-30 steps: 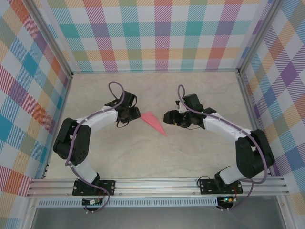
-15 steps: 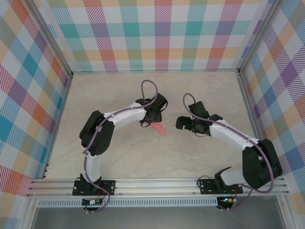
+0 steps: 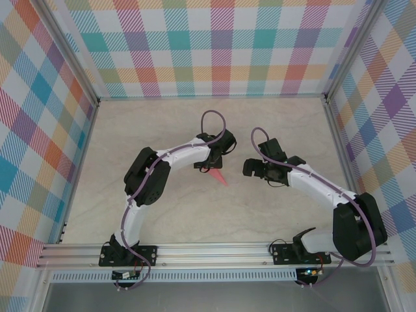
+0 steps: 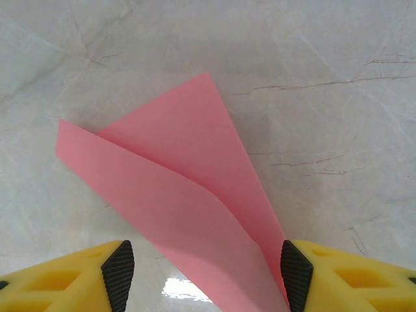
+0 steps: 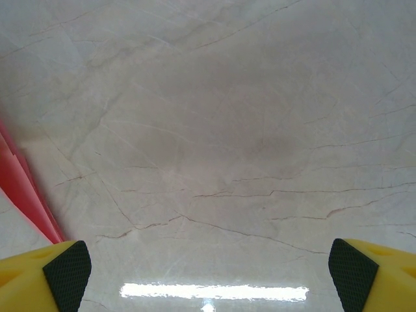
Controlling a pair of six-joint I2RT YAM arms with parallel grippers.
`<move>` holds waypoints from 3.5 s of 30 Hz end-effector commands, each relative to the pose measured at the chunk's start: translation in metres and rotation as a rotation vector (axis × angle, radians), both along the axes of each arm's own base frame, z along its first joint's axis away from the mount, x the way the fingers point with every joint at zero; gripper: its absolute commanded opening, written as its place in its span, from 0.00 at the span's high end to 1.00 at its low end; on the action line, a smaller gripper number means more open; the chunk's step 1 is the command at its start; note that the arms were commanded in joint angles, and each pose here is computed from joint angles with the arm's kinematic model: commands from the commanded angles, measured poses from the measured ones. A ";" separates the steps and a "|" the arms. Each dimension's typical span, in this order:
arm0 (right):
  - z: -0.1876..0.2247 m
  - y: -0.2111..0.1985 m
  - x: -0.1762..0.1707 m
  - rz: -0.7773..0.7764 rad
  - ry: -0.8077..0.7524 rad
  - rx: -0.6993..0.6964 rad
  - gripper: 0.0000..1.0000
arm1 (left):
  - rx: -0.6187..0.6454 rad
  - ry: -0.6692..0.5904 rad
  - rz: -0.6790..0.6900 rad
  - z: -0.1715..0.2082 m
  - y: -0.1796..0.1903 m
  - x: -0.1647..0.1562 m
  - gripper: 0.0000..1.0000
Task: Fold a paper plane with a square sheet of paper (pick it up from the middle)
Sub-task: Move a paper plane to the center of the table.
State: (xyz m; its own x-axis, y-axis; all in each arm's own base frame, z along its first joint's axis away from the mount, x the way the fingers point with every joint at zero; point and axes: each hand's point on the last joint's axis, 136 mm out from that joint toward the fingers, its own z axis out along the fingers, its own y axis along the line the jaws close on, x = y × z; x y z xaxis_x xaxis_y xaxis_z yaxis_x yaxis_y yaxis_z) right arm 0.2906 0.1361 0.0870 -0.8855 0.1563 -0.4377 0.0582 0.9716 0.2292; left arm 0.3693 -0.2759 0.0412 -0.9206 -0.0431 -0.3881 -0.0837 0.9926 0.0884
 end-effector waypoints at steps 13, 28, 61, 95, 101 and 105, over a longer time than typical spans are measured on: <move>-0.008 -0.007 -0.003 -0.016 0.040 -0.031 0.04 | -0.035 -0.066 0.066 0.025 0.013 -0.017 0.73; -0.003 -0.002 -0.003 -0.020 0.029 0.010 0.03 | -0.132 -0.172 0.000 0.082 0.012 -0.018 1.00; 0.019 0.096 -0.016 0.147 0.089 0.582 0.57 | -0.901 -0.140 -0.191 0.034 -0.048 -0.032 1.00; -0.041 0.129 -0.010 0.205 0.249 0.472 0.52 | -0.797 -0.070 -0.079 -0.018 -0.013 -0.042 1.00; -0.038 0.135 -0.020 0.245 0.258 0.483 0.45 | -0.809 -0.064 -0.082 -0.020 -0.014 -0.043 1.00; -0.042 0.136 -0.029 0.238 0.277 0.446 0.45 | -0.816 -0.065 -0.087 -0.018 -0.016 -0.042 1.00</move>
State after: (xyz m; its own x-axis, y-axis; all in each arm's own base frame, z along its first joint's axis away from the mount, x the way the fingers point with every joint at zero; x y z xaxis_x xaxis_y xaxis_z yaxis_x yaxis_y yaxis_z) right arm 0.2693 0.2693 0.0429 -0.9896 0.0809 -0.1187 -0.0130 0.7723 0.6351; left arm 0.3229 -0.2954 0.0257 -0.9141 -0.2463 -0.3220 0.0302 0.7508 -0.6599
